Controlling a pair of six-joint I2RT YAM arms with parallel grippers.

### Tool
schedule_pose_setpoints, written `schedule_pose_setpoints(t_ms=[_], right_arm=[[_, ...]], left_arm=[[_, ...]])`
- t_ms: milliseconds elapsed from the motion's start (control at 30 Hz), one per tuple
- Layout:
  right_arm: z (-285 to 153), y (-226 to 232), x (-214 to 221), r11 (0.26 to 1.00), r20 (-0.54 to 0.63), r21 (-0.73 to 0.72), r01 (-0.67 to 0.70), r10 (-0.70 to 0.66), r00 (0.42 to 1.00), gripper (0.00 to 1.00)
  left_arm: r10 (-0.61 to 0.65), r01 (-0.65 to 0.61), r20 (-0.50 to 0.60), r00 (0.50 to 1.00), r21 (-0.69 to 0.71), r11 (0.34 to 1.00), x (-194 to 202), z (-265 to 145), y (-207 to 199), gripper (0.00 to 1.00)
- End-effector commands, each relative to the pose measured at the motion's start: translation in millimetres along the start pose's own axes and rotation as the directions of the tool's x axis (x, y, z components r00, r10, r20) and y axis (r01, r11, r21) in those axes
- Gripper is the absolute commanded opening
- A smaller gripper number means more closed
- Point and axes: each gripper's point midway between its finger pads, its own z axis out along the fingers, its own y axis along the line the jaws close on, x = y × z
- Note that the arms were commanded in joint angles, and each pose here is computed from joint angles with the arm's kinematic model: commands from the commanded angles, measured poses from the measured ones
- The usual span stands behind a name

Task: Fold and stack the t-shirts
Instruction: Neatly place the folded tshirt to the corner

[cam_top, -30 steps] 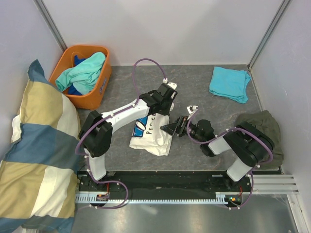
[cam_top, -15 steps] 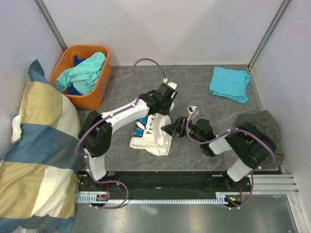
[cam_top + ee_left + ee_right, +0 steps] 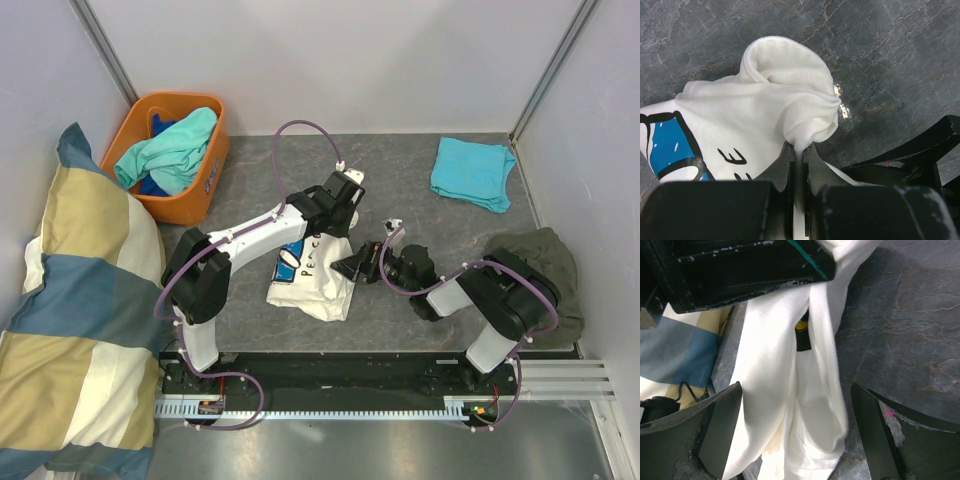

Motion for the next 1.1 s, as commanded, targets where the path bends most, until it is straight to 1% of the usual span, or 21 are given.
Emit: schedule_pose_setpoints(t_ms=[0, 33, 100, 200, 433, 867, 1067], right_arm=[[4.9, 28.6, -17.4, 0.991, 0.055, -0.132, -0.022, 0.03, 0.998, 0.98], [5.0, 33.0, -20.5, 0.987, 0.069, -0.156, -0.028, 0.04, 0.997, 0.98], [3.8, 36.4, -18.7, 0.982, 0.061, -0.178, -0.064, 0.076, 0.995, 0.98], [3.6, 44.0, -20.5, 0.971, 0.068, -0.223, -0.083, 0.101, 0.993, 0.98], [12.8, 31.9, -12.9, 0.976, 0.047, -0.192, -0.107, 0.118, 0.992, 0.98], [31.1, 41.6, -26.5, 0.97, 0.059, -0.22, -0.103, 0.119, 0.991, 0.98], [39.6, 38.3, -18.5, 0.97, 0.035, -0.216, -0.115, 0.125, 0.991, 0.98]], left_arm=[[-0.003, -0.001, 0.104, 0.995, 0.045, 0.999, -34.7, -27.7, -5.1, 0.02], [-0.003, -0.001, 0.103, 0.995, 0.045, 0.999, -33.9, -27.6, -5.7, 0.02], [-0.004, 0.0, 0.103, 0.995, 0.044, 0.999, -34.4, -27.8, -5.1, 0.02], [-0.006, 0.002, 0.097, 0.995, 0.047, 0.999, -33.3, -25.7, -5.2, 0.02], [-0.015, 0.008, 0.107, 0.994, 0.06, 0.998, -38.2, -27.3, -8.4, 0.02], [-0.019, 0.01, 0.109, 0.994, 0.083, 0.997, -41.5, -26.6, -14.2, 0.02], [-0.025, 0.016, 0.116, 0.993, 0.072, 0.997, -43.3, -25.6, -12.0, 0.02]])
